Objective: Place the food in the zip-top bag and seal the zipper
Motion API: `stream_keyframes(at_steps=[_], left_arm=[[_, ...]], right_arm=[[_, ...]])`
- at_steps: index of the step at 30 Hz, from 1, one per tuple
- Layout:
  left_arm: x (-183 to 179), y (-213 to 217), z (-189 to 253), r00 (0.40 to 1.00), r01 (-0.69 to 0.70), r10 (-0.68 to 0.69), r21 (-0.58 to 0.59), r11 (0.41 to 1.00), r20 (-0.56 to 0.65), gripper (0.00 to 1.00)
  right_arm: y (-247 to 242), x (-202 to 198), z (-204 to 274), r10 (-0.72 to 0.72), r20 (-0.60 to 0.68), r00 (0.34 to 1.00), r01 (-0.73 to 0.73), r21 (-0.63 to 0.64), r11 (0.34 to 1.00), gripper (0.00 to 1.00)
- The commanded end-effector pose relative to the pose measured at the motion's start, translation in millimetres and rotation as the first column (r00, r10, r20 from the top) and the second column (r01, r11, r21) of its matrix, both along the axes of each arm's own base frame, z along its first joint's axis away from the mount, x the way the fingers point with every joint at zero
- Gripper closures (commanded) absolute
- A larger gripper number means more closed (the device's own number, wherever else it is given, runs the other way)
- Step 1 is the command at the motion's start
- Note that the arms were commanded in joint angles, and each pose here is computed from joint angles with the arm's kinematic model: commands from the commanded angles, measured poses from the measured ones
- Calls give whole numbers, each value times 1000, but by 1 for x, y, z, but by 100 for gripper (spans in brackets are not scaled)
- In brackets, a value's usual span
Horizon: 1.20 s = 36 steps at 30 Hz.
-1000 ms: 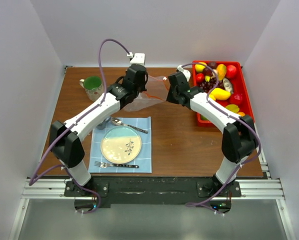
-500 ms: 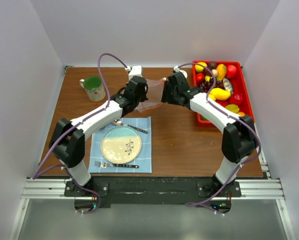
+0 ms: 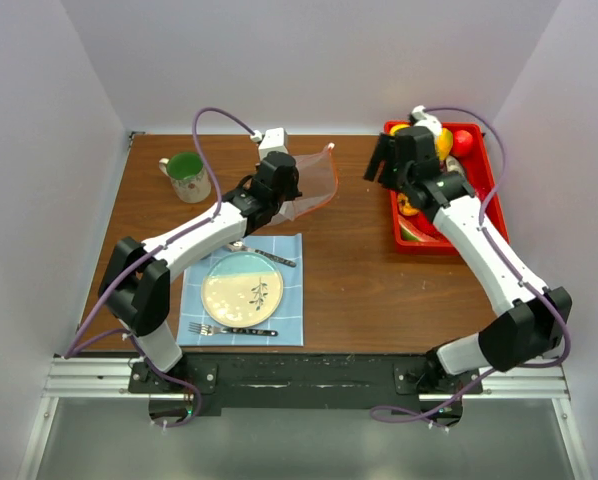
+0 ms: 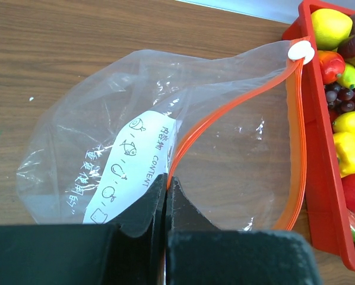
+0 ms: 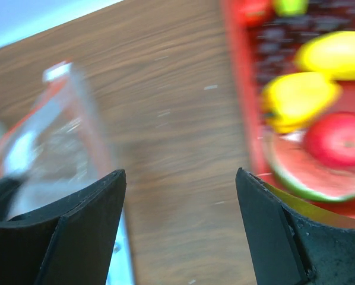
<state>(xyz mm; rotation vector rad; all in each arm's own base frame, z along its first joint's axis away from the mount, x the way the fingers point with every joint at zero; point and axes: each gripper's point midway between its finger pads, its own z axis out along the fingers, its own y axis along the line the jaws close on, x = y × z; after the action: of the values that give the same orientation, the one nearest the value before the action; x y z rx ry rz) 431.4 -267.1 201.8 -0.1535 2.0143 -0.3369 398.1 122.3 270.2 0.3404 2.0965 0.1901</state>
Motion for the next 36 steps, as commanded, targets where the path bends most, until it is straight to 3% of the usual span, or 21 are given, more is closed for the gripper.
stream_keyframes(at_steps=[1,6,17,32,36], left_arm=[[8,-11,31,997,-8,14,-81,997,78,100],[5,-17,26,997,19,-13,-82,996,70,100],[3,-23,19,997,54,-51,-68,996,49,100],[2,-22,23,997,57,-53,-70,996,52,100],[1,-25,20,997,66,-63,-71,995,45,100]], right_arm=[[-74,2,-25,-186,-88,979,175,-113,978,19],[-141,3,-67,-293,-167,941,286,-68,956,11],[-173,19,-142,-350,-291,891,327,-125,937,6],[-176,15,-210,-386,-409,827,356,-150,922,14],[-176,12,-213,-392,-423,817,359,-160,920,25]])
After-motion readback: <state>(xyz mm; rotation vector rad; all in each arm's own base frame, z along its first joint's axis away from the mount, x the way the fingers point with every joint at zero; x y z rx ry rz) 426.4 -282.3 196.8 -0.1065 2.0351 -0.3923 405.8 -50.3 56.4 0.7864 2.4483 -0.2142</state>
